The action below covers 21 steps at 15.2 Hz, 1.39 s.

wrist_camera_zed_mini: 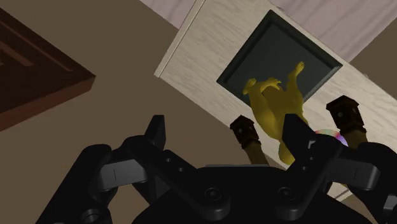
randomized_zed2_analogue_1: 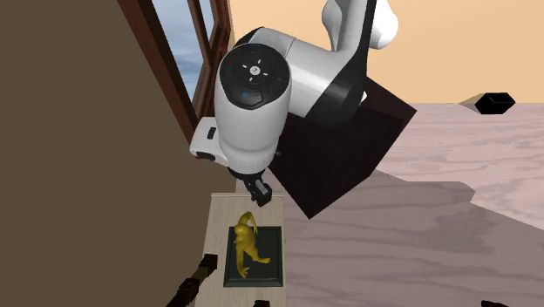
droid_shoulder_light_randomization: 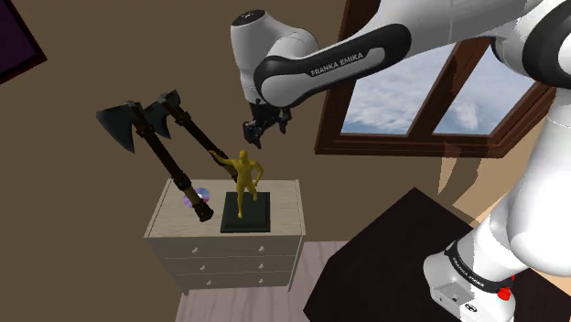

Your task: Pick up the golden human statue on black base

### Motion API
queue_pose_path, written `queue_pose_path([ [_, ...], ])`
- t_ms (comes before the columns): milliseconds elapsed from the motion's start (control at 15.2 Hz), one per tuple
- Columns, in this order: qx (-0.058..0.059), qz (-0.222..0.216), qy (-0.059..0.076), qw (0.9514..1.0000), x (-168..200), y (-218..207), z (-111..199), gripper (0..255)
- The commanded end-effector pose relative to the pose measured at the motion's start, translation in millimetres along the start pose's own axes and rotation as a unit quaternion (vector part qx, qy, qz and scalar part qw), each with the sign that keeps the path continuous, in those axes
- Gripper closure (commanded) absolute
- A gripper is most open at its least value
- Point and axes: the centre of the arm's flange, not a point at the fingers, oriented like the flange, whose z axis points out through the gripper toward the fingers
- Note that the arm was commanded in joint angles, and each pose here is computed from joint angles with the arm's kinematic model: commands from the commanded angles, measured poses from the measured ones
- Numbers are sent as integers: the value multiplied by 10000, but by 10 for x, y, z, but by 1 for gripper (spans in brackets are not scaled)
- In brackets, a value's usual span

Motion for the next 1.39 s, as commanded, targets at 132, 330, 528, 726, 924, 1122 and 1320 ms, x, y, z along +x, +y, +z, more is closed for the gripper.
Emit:
queue_pose_path([
  [132,-57,-101,72,9999,299,-419,140,0],
  [330,-99,-178,124,9997,518,-730,251,0],
  [528,-105,-189,131,9997,548,-798,370,0],
  [726,-105,-189,131,9997,545,-832,525,0],
  [924,-105,-189,131,9997,543,-861,658,0],
  [1122,-104,-189,131,9997,540,-864,660,255],
  [1320,-104,-189,131,9997,539,-865,660,255],
])
